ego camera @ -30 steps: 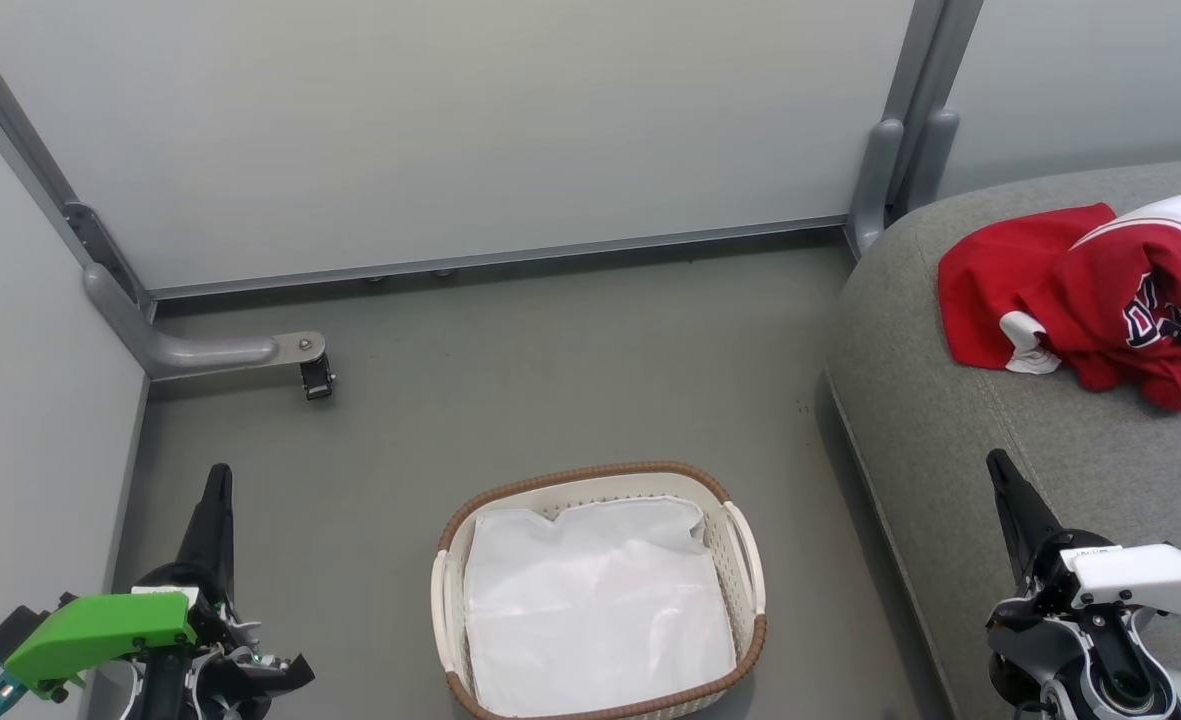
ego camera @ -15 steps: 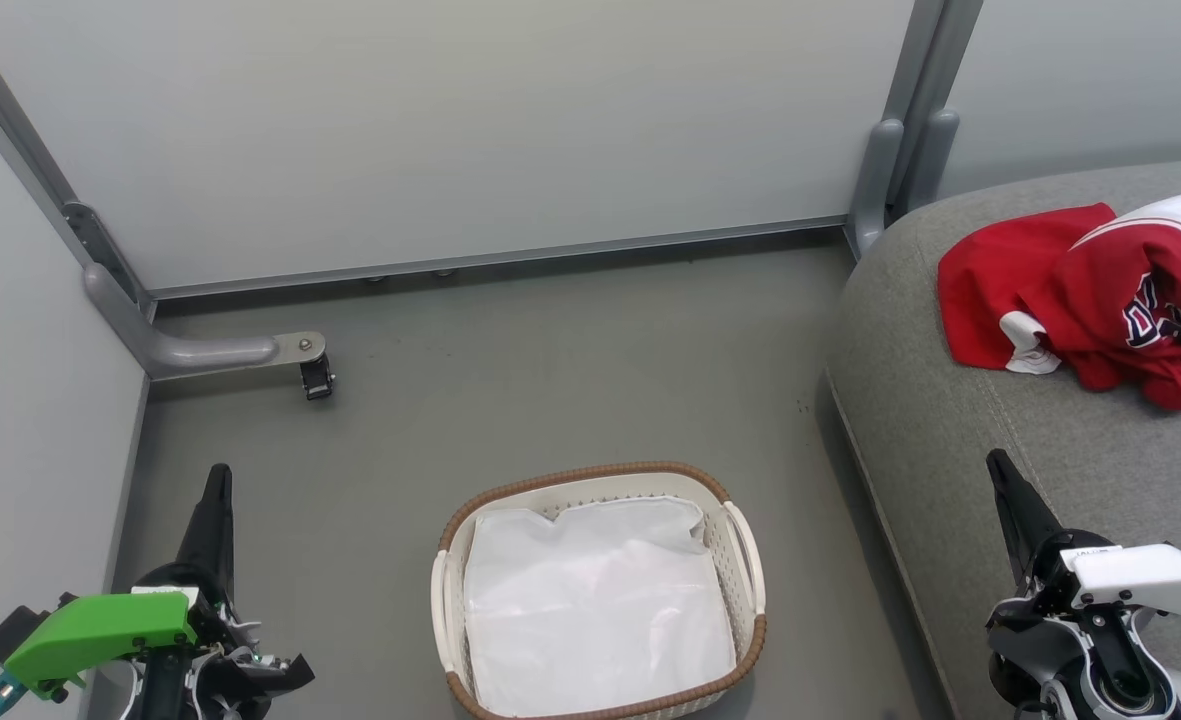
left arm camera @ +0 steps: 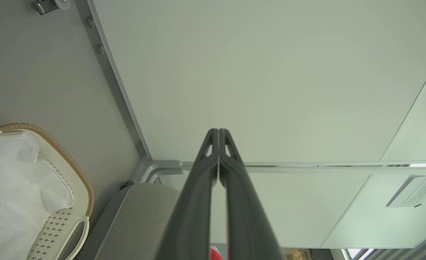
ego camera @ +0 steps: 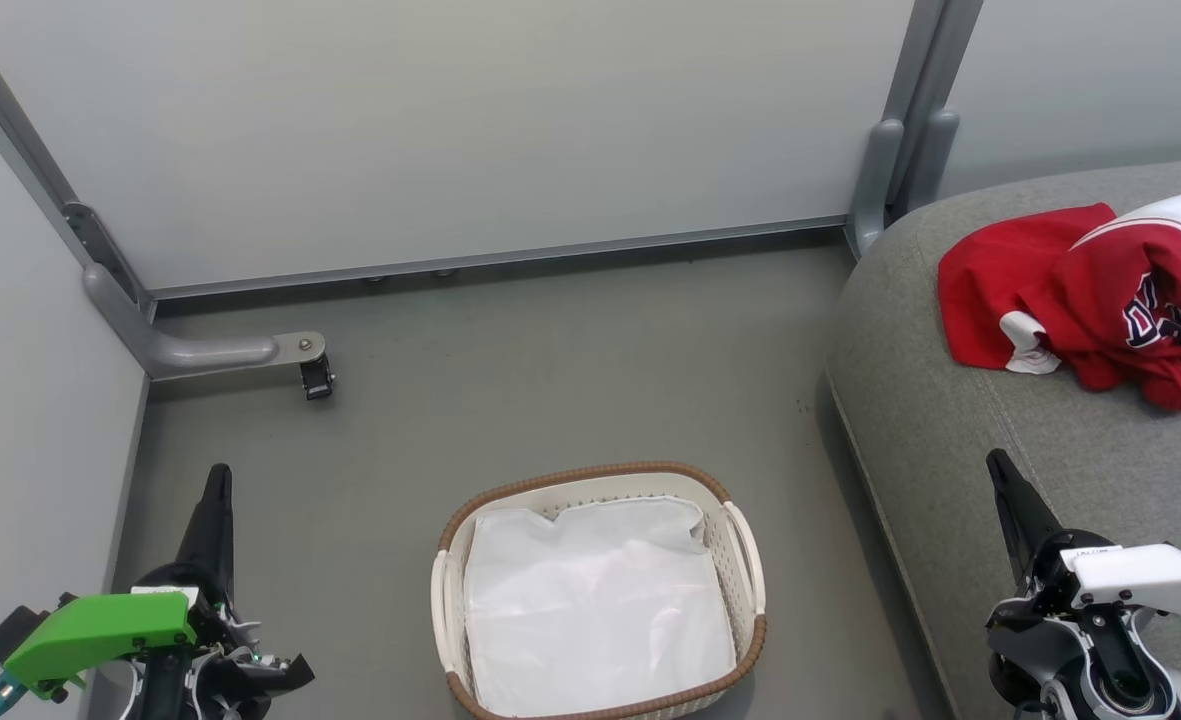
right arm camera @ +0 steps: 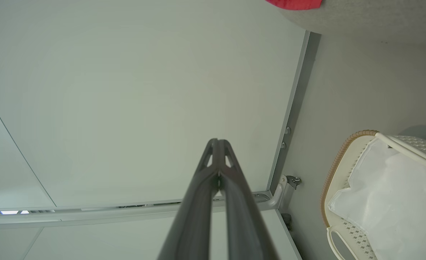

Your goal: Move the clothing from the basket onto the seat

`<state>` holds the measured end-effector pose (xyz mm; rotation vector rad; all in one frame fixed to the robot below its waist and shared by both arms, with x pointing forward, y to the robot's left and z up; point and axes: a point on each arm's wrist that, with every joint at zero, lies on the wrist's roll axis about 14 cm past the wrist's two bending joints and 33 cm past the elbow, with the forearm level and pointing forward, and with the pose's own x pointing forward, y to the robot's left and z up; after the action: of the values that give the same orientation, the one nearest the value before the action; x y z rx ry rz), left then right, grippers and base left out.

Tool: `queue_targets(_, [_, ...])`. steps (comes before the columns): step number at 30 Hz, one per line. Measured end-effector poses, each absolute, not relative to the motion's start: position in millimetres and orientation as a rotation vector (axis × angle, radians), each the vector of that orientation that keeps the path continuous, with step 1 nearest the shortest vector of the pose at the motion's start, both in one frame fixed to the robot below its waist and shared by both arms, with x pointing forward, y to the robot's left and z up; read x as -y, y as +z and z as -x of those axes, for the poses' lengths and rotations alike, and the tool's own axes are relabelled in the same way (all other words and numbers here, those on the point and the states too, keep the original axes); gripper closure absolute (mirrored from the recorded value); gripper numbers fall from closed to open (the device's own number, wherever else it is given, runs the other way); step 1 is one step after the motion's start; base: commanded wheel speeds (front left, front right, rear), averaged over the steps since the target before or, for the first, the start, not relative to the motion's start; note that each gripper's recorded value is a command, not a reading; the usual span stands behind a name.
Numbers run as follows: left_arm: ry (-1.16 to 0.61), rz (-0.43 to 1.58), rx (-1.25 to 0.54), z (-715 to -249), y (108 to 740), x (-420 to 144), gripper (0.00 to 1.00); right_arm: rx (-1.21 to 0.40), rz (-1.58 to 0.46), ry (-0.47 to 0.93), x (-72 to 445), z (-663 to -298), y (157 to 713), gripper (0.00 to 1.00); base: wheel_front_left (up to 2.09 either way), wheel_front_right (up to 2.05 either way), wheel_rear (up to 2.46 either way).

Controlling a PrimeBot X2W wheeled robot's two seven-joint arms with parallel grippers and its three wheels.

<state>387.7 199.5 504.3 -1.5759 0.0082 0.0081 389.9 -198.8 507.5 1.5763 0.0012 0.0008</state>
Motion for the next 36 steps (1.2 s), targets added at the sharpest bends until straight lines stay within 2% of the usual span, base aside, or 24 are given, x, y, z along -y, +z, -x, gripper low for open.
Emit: queue_targets(36, [0.008, 1.576, -0.008, -387.7, 504.3, -199.5, 1.0, -0.001, -1.576, 0.001, 198.8, -389.9, 507.5, 1.0, 0.0, 0.0, 0.0])
